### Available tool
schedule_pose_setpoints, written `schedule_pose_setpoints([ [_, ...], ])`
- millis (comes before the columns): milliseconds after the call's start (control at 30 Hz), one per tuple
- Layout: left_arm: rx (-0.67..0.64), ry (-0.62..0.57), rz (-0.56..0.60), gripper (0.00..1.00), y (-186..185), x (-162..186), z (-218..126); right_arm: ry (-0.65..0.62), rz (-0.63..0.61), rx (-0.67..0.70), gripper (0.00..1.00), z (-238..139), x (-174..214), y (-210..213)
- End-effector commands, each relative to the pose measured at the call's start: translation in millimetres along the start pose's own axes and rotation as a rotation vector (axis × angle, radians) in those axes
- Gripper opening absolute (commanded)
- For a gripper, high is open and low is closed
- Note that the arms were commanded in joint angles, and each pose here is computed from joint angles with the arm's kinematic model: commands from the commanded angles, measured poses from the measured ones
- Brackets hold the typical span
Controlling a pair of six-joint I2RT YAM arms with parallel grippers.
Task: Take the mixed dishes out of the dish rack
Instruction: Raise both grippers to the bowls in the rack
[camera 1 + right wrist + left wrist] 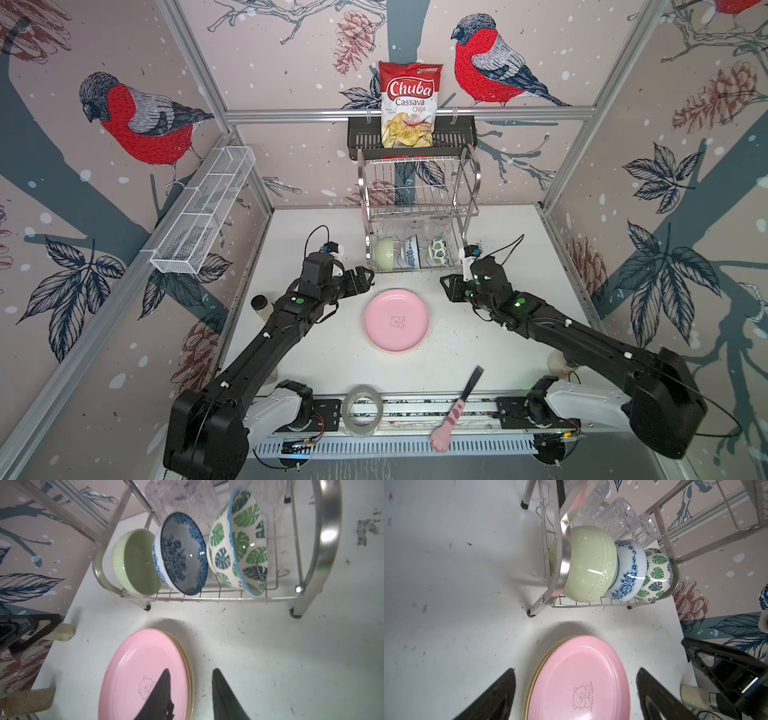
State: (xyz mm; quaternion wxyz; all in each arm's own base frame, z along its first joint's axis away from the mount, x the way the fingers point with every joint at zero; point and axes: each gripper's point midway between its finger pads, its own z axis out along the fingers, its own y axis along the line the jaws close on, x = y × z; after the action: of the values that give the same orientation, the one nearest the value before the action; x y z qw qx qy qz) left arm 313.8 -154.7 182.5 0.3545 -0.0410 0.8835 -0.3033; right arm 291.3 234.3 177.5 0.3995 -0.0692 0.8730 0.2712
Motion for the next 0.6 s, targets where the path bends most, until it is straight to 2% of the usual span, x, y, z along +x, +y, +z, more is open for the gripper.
schedule_pose_setpoints([
  [0,-0.018,-0.038,0.023,0.87,0.3,-14.5,6.3,-0.096,-0.074,-0.089,0.35,-8.4,-27.2,12.1],
  [267,-0.041,-0.006,0.020,0.80,3.6,-27.8,38.7,-0.283,-0.121,-0.144,0.36,-23.5,-64.7,6.8],
  [567,-0.083,0.013,0.044,0.68,6.7,-54.2,62.0,-0.230,-0.148,-0.102,0.36,15.8,-73.6,-12.0],
])
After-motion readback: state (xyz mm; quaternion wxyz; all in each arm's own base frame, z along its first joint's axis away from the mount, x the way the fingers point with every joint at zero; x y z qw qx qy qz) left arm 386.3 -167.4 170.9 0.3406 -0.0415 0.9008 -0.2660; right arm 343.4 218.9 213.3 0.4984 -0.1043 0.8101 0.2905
